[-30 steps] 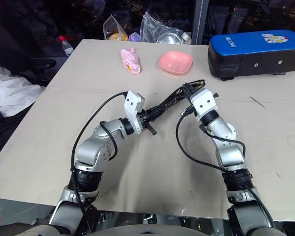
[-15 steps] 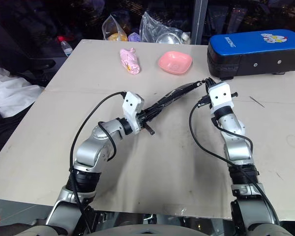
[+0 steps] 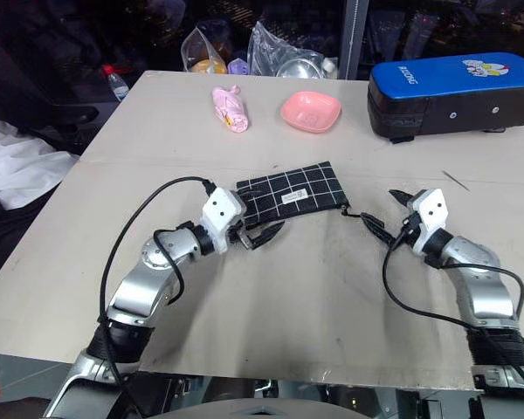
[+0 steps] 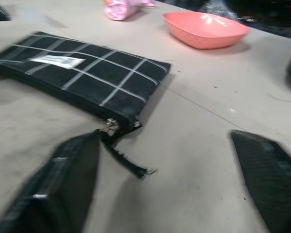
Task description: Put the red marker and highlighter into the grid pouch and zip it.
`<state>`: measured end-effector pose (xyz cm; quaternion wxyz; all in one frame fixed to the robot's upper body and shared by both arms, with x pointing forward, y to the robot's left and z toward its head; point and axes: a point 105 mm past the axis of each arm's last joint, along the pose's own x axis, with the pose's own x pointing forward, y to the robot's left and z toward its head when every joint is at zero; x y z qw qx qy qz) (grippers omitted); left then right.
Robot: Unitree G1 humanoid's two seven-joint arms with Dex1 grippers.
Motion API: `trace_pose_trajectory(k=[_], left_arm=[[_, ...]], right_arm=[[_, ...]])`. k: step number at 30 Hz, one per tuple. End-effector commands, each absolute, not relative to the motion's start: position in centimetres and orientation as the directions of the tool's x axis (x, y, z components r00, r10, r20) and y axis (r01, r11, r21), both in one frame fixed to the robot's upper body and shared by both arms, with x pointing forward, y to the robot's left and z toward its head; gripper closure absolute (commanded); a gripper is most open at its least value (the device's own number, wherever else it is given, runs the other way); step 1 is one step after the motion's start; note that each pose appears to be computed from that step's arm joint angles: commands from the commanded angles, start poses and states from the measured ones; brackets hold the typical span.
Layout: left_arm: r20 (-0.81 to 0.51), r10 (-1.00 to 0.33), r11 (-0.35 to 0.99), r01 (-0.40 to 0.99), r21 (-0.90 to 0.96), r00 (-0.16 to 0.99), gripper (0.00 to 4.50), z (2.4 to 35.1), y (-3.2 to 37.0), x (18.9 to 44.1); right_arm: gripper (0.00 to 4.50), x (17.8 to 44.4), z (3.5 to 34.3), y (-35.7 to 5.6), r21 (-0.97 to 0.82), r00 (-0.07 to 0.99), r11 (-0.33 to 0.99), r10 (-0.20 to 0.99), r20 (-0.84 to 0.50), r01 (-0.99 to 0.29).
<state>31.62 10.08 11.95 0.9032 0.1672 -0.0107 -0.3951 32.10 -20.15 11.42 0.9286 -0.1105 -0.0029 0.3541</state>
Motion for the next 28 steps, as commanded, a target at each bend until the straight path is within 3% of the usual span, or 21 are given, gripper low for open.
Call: trace_pose_trajectory(k=[1,10,15,28], left_arm=[[-0.066,-0.724,0.653,0.714,0.253,0.687,0.0,13.1,11.1,29.7],[-0.112,-0.563,0.814,0.573,0.098,0.819,0.0,10.4,16.7,25.8],[-0.179,-0.56,0.812,0.579,0.078,0.809,0.0,8.6,17.3,23.7],[-0.166,-0.615,0.762,0.635,0.126,0.771,0.0,8.4,16.3,24.4]], right_arm=[[0.07,30.8,11.8,-21.6,-0.211,0.705,0.678,0.703,-0.095,-0.705],[0.07,28.6,10.0,-25.0,-0.144,0.658,0.643,0.72,-0.22,-0.752],[0.07,27.1,8.6,-26.1,-0.13,0.672,0.664,0.694,-0.257,-0.736],[0.07,23.4,8.0,-26.0,-0.09,0.767,0.762,0.633,-0.104,-0.642]])
